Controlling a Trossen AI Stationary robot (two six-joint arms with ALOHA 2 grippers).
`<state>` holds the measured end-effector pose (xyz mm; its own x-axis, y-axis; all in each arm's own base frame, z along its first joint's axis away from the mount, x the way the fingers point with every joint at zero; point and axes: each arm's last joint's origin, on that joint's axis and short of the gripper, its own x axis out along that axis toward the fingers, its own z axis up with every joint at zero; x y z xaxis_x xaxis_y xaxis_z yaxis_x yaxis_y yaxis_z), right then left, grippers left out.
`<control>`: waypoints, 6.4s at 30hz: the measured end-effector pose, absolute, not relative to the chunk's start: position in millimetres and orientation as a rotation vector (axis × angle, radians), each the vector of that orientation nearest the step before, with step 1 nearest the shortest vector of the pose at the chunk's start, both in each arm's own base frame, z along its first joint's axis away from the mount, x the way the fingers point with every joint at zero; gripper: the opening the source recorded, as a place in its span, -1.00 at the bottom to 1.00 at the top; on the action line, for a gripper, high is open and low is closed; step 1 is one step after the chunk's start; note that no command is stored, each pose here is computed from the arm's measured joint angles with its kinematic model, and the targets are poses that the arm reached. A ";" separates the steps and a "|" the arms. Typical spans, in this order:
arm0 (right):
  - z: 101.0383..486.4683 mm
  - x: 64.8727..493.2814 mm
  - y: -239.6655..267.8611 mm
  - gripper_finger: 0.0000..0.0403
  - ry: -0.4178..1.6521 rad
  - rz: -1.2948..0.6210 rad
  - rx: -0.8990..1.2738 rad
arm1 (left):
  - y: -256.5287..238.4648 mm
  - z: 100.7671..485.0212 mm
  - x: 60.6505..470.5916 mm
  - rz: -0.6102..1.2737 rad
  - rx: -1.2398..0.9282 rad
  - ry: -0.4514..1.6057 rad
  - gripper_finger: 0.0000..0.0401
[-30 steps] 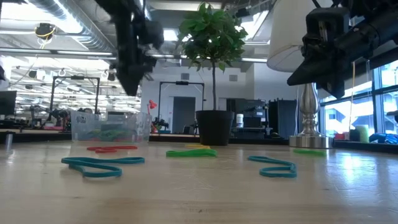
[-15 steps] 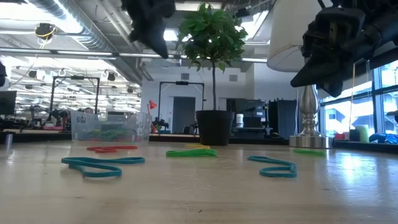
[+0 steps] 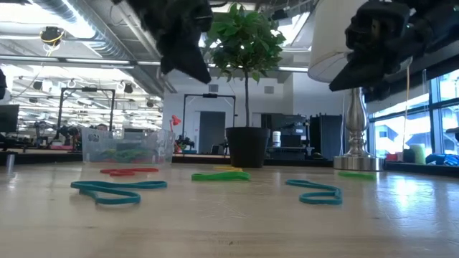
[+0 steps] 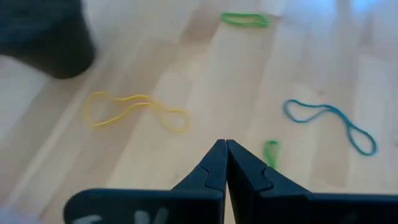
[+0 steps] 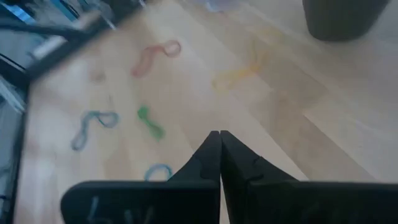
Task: Pick and place rubber bands into bin
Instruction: Put the green rubber band into the transparent bin
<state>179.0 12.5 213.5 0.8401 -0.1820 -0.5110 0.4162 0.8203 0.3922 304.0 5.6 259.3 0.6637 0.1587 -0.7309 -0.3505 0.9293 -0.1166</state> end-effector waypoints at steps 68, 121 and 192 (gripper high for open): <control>293.8 244.2 24.6 -0.99 0.272 -0.278 0.341 | 14.8 290.4 324.5 0.228 -0.217 0.076 -0.23; 294.4 270.7 28.4 -0.99 0.139 -0.192 0.187 | 3.5 299.9 325.6 0.182 -0.197 -0.018 -0.23; 277.9 267.0 21.9 -0.48 0.259 -0.300 0.544 | 176.0 217.2 155.7 0.875 -0.563 1.314 -0.74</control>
<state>267.0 21.9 277.9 0.9243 -0.2102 -0.3186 0.3459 0.8141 0.4664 155.7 176.0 217.2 0.0193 0.2279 -0.9735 -0.8103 0.5740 0.1183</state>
